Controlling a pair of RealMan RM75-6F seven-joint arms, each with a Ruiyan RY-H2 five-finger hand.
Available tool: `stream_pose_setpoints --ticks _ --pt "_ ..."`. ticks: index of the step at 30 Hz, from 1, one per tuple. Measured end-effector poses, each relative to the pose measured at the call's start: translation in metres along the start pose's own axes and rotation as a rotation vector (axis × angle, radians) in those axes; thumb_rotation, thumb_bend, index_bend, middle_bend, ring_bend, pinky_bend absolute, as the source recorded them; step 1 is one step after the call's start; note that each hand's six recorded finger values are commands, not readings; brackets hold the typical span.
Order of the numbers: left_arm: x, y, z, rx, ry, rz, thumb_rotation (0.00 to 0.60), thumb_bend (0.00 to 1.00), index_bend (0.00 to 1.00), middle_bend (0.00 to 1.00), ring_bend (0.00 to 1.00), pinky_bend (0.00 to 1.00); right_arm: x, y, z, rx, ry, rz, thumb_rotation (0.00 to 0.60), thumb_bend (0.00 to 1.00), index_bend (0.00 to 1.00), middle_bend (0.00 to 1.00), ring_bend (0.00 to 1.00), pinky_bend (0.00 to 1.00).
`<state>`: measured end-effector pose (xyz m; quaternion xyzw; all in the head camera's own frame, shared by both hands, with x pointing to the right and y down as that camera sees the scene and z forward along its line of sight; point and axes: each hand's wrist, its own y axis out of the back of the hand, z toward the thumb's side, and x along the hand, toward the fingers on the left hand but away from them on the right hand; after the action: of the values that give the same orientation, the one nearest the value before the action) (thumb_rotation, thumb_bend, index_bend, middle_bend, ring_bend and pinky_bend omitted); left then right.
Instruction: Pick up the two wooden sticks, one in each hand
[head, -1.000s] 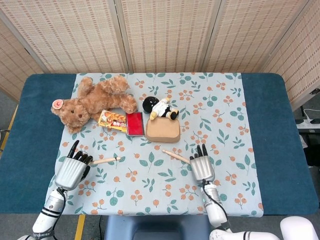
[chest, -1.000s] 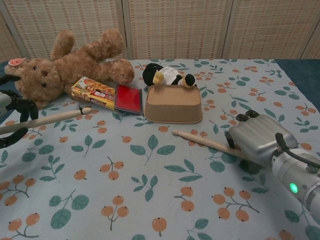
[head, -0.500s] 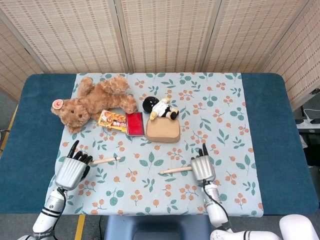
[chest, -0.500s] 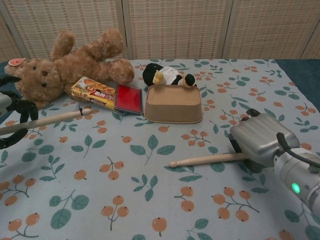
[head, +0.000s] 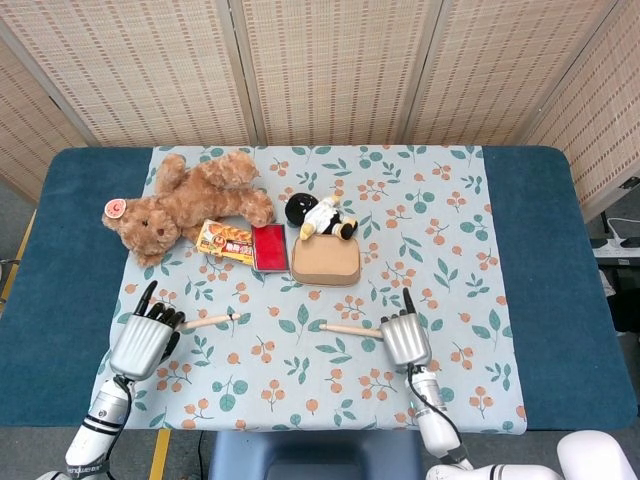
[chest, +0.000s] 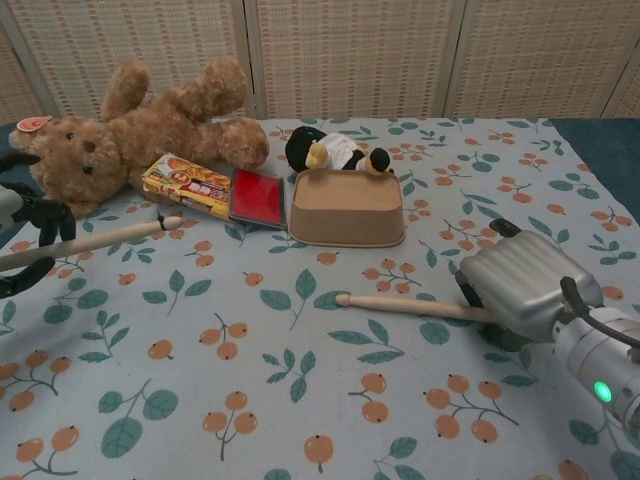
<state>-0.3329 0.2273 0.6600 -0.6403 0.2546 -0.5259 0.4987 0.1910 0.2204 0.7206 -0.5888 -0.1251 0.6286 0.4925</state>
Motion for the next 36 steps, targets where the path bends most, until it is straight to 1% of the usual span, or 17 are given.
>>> stream_pose_setpoints --ticks 2,5,9,16,20,25,30,33,36 --pt "0.001 0.004 -0.001 -0.016 0.011 0.013 0.600 0.49 0.77 0.81 0.40 0.09 0.003 0.004 -0.003 -0.017 0.005 -0.023 0.600 0.33 1.00 0.88 0.51 0.03" --pt "0.004 0.010 -0.005 -0.012 0.034 0.038 0.600 0.50 0.77 0.81 0.41 0.10 0.009 0.013 -0.008 -0.058 0.018 -0.057 0.600 0.33 1.00 0.88 0.51 0.04" --pt "0.008 0.014 -0.001 -0.041 0.040 0.039 0.600 0.50 0.77 0.81 0.42 0.11 0.018 0.029 -0.012 -0.131 0.049 -0.106 0.600 0.33 1.00 0.88 0.51 0.05" --pt "0.018 0.025 0.026 -0.101 0.002 0.018 0.600 0.50 0.78 0.82 0.42 0.12 0.037 0.068 -0.010 -0.248 0.132 -0.203 0.600 0.33 1.00 0.88 0.51 0.08" --pt "0.023 0.036 0.048 -0.159 -0.028 0.009 0.600 0.50 0.78 0.82 0.42 0.12 0.045 0.085 -0.007 -0.287 0.171 -0.239 0.600 0.33 1.00 0.88 0.51 0.09" --pt "0.027 0.051 0.074 -0.216 -0.064 0.001 0.600 0.50 0.78 0.83 0.43 0.13 0.045 0.098 0.000 -0.310 0.196 -0.247 0.600 0.33 1.00 0.88 0.51 0.09" --pt "0.028 0.059 0.089 -0.251 -0.047 -0.007 0.600 0.50 0.79 0.83 0.45 0.14 0.042 0.107 0.004 -0.364 0.218 -0.233 0.600 0.33 1.00 0.88 0.51 0.10" --pt "0.027 0.062 0.096 -0.268 -0.038 -0.015 0.600 0.50 0.78 0.83 0.45 0.15 0.038 0.109 0.003 -0.396 0.227 -0.205 0.600 0.33 1.00 0.88 0.51 0.10" --pt "0.025 0.066 0.101 -0.266 -0.030 -0.007 0.600 0.50 0.78 0.83 0.45 0.15 0.034 0.109 0.001 -0.422 0.233 -0.164 0.600 0.33 1.00 0.88 0.51 0.10"
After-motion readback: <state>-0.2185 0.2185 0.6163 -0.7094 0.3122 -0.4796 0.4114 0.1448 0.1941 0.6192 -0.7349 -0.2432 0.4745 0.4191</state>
